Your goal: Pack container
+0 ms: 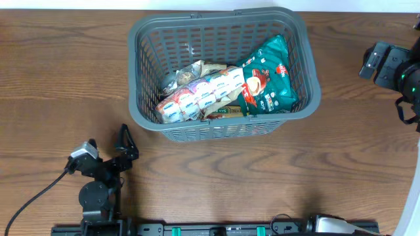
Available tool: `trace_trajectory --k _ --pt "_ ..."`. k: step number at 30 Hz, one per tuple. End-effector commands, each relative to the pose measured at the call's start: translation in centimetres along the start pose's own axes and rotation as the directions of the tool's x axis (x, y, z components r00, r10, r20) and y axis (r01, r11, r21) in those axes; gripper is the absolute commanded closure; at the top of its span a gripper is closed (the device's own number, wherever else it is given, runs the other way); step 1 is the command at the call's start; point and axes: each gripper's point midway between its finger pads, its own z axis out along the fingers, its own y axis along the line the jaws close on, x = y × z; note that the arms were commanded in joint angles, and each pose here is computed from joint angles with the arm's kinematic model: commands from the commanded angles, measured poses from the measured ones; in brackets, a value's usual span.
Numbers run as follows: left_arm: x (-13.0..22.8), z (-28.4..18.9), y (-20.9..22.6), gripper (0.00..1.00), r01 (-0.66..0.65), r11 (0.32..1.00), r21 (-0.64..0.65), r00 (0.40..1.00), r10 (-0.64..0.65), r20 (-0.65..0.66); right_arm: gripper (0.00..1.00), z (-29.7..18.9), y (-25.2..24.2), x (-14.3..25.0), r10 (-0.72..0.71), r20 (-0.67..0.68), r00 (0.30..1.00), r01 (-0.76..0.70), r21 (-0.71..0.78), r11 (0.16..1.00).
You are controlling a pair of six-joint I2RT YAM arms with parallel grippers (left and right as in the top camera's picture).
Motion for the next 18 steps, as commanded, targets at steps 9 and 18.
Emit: trace_trajectory --k 9,18 --pt "1.71 0.13 0.97 0.01 -0.341 0.940 -0.016 0.939 0.340 -0.058 0.01 -0.23 -0.42 -0.30 0.016 0.011 1.000 -0.016 0.016 1.000" --pt "1.72 0.13 0.98 0.01 -0.434 0.901 -0.010 0.900 0.432 -0.060 0.01 -0.23 -0.42 -0.30 0.016 0.011 1.000 -0.016 0.016 1.000"
